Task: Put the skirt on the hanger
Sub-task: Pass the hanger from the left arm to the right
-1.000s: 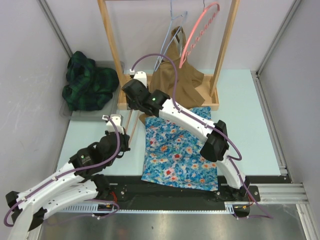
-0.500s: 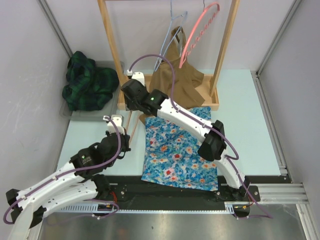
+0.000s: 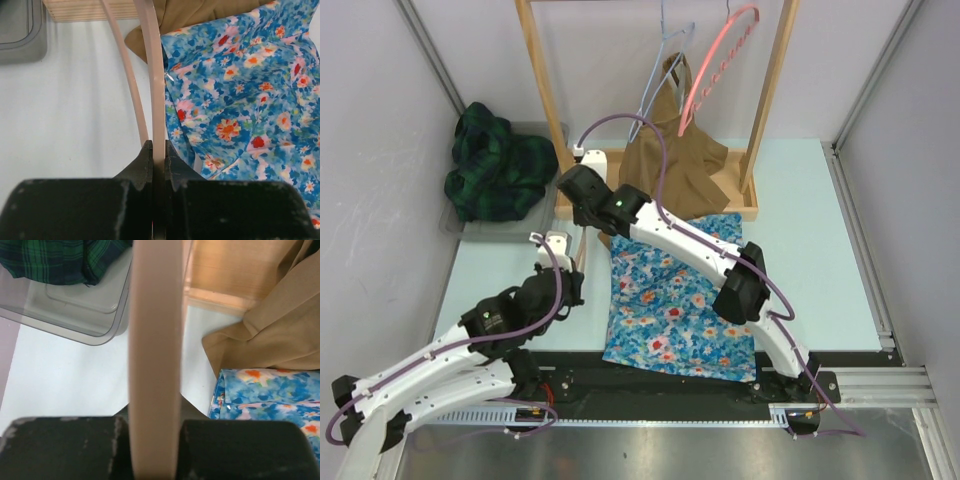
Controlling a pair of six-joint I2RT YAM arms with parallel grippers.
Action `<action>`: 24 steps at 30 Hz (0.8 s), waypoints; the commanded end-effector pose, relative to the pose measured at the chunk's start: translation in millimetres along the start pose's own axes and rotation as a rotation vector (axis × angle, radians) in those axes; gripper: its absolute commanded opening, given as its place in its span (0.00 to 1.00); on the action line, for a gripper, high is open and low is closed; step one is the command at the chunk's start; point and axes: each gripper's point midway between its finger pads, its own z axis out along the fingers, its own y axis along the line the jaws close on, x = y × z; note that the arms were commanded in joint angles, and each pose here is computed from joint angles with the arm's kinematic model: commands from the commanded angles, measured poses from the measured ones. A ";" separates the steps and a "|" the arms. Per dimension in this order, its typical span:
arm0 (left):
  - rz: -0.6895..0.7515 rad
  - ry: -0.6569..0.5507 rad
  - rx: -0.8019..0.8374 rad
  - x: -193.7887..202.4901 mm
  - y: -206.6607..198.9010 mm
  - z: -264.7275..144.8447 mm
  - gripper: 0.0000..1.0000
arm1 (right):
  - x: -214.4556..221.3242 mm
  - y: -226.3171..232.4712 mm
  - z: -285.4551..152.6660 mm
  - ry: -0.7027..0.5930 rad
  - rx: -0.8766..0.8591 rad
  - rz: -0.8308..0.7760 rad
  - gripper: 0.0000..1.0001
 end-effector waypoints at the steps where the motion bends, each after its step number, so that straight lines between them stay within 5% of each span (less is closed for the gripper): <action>1: -0.092 -0.132 0.001 -39.3 2.8 -12.9 0.12 | -6.5 -30.0 -5.8 0.011 0.073 -0.044 0.00; 6: -0.087 -0.145 0.030 -53.4 -2.1 -21.3 0.59 | -11.9 -26.7 -18.7 -0.011 0.029 -0.037 0.00; 7: -0.072 -0.144 0.044 -55.7 -4.9 -22.4 0.63 | -10.0 -26.3 -19.9 -0.008 0.023 -0.038 0.00; 16: -0.123 -0.209 0.087 -89.4 -10.0 -41.1 0.72 | -5.7 -36.6 -63.5 -0.020 -0.055 -0.056 0.00; 24: -0.139 -0.088 0.133 -55.9 -39.9 -11.5 0.71 | 25.7 -48.2 -114.6 -0.061 -0.194 -0.039 0.00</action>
